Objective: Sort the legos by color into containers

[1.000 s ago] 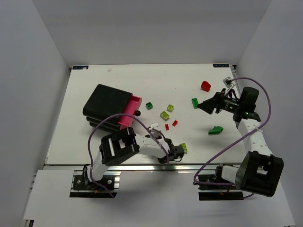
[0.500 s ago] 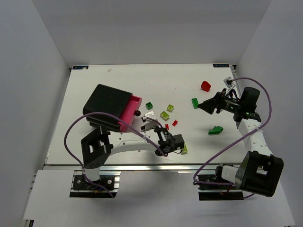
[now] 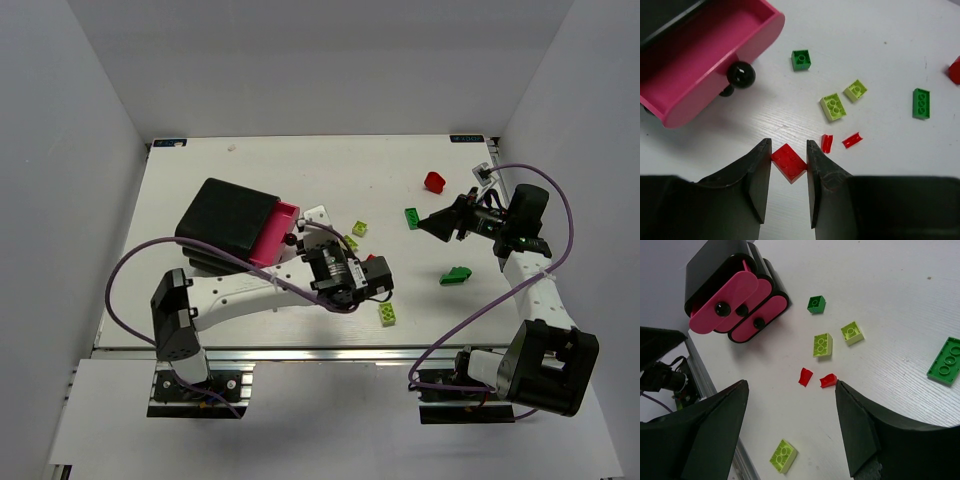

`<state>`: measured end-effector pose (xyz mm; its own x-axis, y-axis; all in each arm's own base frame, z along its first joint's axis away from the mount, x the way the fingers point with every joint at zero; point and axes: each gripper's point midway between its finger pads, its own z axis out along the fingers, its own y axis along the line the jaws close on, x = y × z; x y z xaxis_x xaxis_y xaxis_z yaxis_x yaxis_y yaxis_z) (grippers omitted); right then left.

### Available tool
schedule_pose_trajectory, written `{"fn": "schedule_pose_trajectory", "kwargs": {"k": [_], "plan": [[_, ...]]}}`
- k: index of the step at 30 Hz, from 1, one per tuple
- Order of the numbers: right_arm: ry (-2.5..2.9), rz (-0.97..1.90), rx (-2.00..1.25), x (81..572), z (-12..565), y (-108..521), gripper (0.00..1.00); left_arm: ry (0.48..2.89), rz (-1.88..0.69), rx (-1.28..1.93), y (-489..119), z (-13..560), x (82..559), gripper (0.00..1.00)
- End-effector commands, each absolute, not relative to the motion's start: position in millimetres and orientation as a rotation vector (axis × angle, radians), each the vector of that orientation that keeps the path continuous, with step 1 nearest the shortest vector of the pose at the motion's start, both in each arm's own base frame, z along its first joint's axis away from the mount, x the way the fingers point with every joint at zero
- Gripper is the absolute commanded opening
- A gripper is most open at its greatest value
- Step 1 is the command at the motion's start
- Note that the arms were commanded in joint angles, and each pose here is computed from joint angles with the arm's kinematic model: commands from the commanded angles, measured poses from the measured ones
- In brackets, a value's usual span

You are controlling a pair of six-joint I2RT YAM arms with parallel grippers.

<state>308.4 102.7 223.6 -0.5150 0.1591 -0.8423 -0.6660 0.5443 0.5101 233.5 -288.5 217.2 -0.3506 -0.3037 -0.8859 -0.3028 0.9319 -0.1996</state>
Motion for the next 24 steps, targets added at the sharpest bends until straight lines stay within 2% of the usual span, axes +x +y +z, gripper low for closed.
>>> {"fn": "schedule_pose_trajectory", "kwargs": {"k": [1, 13, 24], "plan": [[1.792, 1.094, -0.453, 305, 233, 103, 0.75, 1.886, 0.045, -0.413, -257, 260, 242, 0.11], [1.786, 1.101, -0.458, 302, 236, 104, 0.75, 1.902, 0.12, -0.46, -195, 269, 297, 0.12], [1.785, 1.104, -0.459, 301, 236, 105, 0.75, 2.036, 0.1, -0.448, -192, 234, 325, 0.11]]}}
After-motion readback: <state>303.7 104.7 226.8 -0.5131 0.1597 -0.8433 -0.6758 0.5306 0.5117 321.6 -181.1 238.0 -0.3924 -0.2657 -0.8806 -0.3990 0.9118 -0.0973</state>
